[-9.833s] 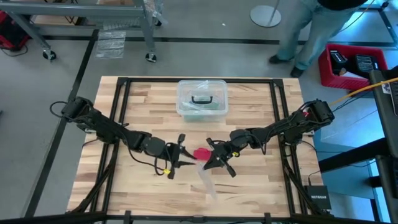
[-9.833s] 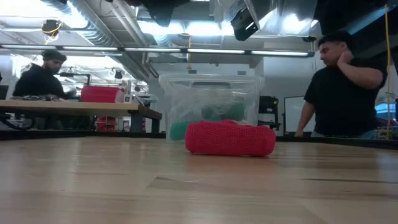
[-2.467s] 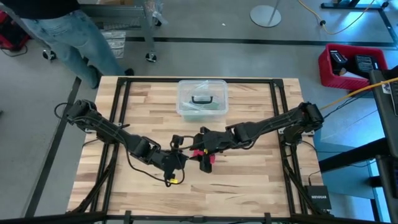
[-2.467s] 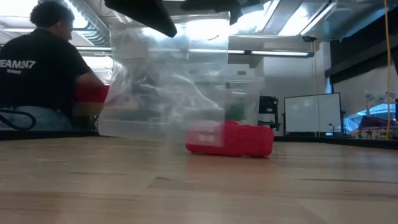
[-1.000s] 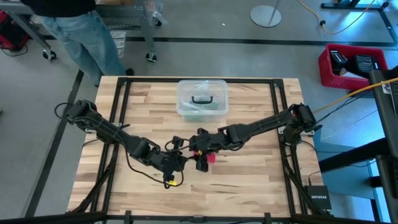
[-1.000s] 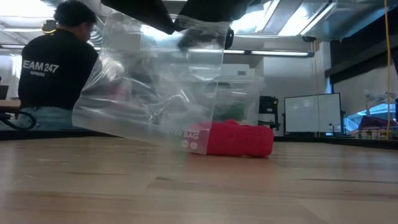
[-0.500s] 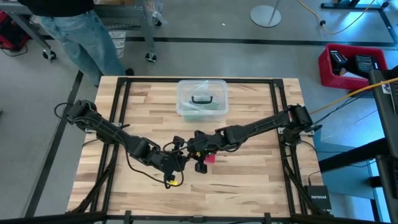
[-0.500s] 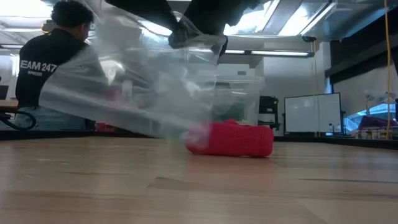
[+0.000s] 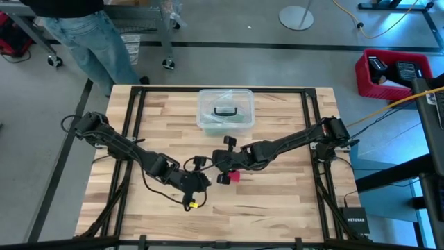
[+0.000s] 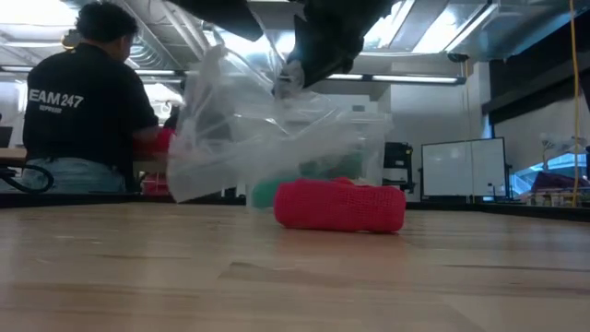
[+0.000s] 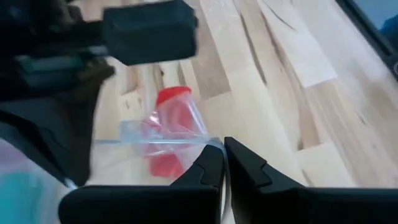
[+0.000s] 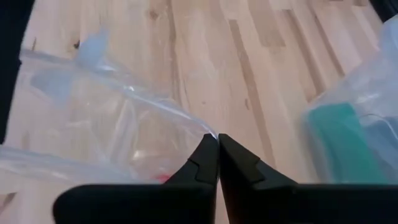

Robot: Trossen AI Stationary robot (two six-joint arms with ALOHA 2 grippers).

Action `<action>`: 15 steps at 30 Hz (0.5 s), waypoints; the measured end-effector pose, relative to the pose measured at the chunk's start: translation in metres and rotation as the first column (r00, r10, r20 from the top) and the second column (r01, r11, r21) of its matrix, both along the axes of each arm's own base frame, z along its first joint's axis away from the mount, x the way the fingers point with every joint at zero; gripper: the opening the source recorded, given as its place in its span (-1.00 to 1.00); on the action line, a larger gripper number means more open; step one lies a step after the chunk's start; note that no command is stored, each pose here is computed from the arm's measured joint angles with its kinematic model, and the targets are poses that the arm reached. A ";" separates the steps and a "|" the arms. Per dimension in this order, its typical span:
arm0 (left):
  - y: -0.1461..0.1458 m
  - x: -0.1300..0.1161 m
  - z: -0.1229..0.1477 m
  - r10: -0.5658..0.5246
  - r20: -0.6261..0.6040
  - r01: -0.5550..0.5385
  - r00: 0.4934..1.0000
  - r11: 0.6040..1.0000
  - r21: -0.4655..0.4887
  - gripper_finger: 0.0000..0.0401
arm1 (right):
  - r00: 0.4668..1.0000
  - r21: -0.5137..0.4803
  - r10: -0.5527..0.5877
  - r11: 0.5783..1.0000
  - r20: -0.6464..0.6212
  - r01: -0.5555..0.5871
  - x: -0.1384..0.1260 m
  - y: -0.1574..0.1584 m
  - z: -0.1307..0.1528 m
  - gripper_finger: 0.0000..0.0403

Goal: Roll bandage
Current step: Open the transparent zip bag

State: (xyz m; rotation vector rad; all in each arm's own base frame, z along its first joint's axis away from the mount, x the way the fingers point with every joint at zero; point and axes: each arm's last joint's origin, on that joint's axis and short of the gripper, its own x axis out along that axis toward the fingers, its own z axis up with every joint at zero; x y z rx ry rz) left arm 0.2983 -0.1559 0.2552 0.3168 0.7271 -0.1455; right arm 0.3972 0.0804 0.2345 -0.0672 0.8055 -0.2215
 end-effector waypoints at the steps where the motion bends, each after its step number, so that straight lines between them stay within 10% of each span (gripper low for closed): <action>1: 0.000 0.000 -0.001 0.004 -0.008 -0.004 1.000 1.000 -0.012 -0.98 | 1.000 -0.004 -0.003 1.000 -0.003 0.003 0.000 0.000 0.000 -0.96; 15: 0.009 -0.018 -0.009 0.119 -0.182 -0.112 0.976 0.993 0.049 -0.98 | 0.993 0.079 -0.114 0.991 0.012 0.112 -0.002 -0.002 -0.007 -0.98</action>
